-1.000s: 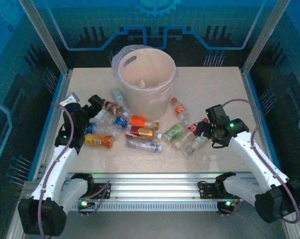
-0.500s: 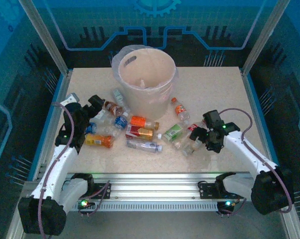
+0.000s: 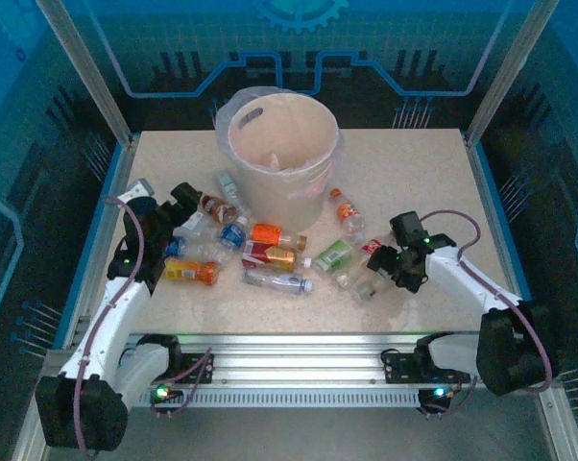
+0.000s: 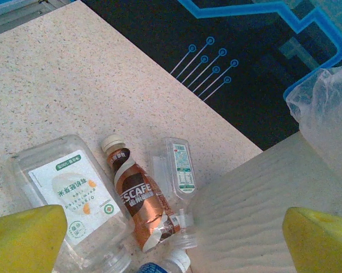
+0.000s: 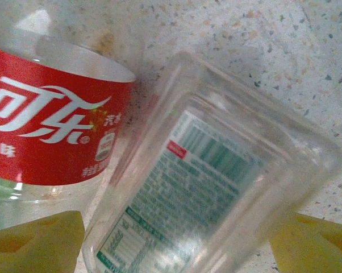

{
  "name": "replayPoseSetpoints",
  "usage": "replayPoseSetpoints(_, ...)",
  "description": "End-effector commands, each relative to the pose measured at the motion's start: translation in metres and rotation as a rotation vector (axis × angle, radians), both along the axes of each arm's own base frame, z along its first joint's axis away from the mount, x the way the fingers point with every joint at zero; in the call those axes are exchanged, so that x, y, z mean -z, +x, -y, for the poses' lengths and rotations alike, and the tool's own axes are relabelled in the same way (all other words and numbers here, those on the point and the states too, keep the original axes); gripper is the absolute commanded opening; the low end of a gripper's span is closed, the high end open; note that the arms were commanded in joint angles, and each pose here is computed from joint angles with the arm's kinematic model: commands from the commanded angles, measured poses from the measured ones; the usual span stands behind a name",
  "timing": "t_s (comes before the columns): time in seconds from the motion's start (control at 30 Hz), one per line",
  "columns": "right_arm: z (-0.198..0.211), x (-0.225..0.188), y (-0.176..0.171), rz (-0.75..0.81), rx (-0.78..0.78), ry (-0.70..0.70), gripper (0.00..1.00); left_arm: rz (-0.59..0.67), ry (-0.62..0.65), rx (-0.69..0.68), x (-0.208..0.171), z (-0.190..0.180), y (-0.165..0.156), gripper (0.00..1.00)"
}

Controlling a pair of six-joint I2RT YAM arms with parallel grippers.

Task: Put the plastic bottles in the bin

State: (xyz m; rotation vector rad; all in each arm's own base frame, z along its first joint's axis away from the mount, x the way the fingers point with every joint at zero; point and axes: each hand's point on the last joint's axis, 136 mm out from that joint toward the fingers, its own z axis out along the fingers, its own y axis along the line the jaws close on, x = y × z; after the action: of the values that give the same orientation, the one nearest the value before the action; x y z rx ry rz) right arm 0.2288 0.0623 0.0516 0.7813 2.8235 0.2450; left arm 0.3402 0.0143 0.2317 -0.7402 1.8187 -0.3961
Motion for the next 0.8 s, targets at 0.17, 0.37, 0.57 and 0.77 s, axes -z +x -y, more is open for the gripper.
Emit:
replayPoseSetpoints(0.17, 0.014, 0.019, -0.022, -0.078, 0.030, -0.025, 0.84, 0.017, 0.011, -0.010, -0.006, -0.003, 0.002, 0.99)
replayPoseSetpoints(0.37, 0.015, 0.029, -0.024, -0.094, 0.035, -0.031, 0.84, 0.012, 0.014, -0.012, -0.004, -0.004, 0.002, 0.99)
replayPoseSetpoints(0.57, 0.015, 0.041, -0.027, -0.125, 0.035, -0.031, 0.80, 0.010, 0.019, -0.015, -0.003, -0.004, 0.001, 0.99)
replayPoseSetpoints(0.77, 0.021, 0.040, -0.024, -0.122, 0.028, -0.071, 0.65, 0.005, 0.023, -0.017, -0.001, -0.005, 0.001, 0.99)
